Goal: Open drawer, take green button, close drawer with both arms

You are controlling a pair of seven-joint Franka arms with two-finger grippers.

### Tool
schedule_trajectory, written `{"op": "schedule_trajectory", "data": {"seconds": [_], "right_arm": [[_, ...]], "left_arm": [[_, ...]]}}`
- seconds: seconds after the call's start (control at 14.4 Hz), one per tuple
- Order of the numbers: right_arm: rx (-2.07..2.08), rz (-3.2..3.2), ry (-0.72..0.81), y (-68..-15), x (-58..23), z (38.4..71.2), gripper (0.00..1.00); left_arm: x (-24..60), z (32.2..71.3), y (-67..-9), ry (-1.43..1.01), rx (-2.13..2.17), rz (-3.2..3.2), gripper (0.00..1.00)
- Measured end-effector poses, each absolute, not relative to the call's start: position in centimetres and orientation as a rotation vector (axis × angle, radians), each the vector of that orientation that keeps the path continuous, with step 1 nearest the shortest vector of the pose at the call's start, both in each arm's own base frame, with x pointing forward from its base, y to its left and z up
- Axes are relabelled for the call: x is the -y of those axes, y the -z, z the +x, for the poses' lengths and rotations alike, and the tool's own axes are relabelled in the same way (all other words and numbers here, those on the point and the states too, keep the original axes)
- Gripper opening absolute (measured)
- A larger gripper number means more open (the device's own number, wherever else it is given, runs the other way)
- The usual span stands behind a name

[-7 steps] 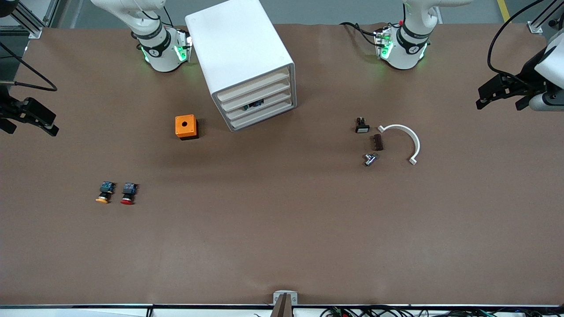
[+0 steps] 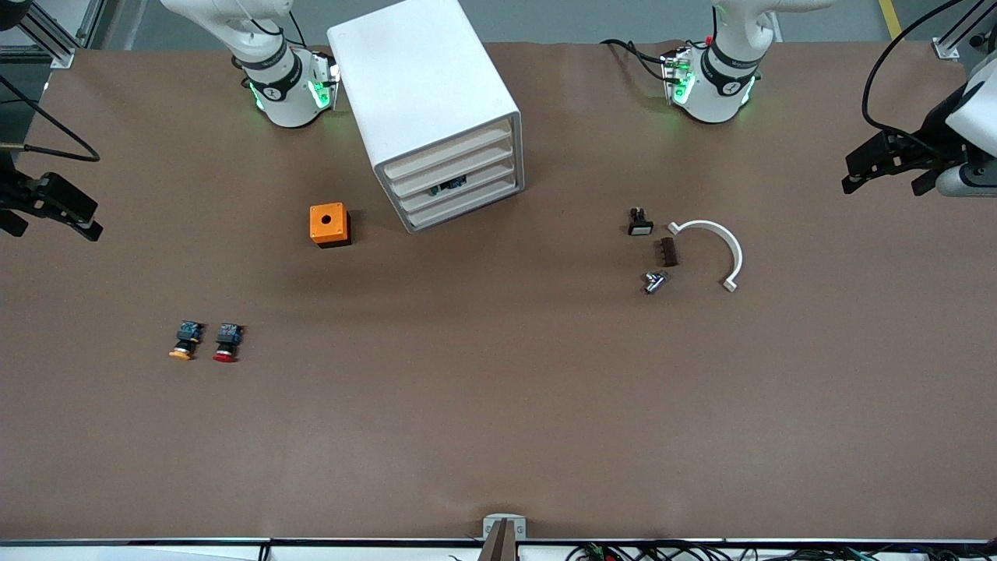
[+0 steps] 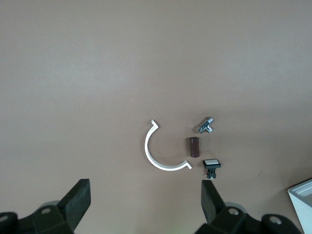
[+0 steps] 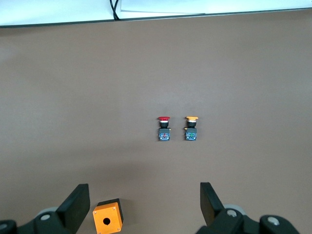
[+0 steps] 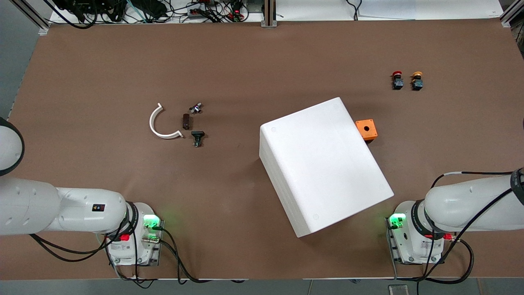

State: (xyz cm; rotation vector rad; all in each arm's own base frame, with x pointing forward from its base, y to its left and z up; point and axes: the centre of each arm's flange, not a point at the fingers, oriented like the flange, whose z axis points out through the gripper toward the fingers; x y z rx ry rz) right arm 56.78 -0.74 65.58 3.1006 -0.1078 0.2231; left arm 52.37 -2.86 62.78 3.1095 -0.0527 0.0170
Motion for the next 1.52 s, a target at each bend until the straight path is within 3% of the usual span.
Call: {"op": "schedule_trajectory", "data": {"seconds": [0.97, 1.25, 1.52], "right_arm": [[0.125, 3.099, -0.221, -65.5, 1.4, 56.8, 1.0], [0.13, 3.099, -0.219, -65.4, 1.6, 56.8, 1.0], [0.131, 3.099, -0.216, -65.4, 1.6, 56.8, 1.0]], "left_arm": [[3.6, 54.5, -57.7, 0.172, 0.068, 3.109, 1.0], [10.1, 55.4, -52.1, 0.369, -0.015, 3.126, 1.0], [18.8, 55.4, -44.8, 0.625, -0.409, 3.044, 1.0]]}}
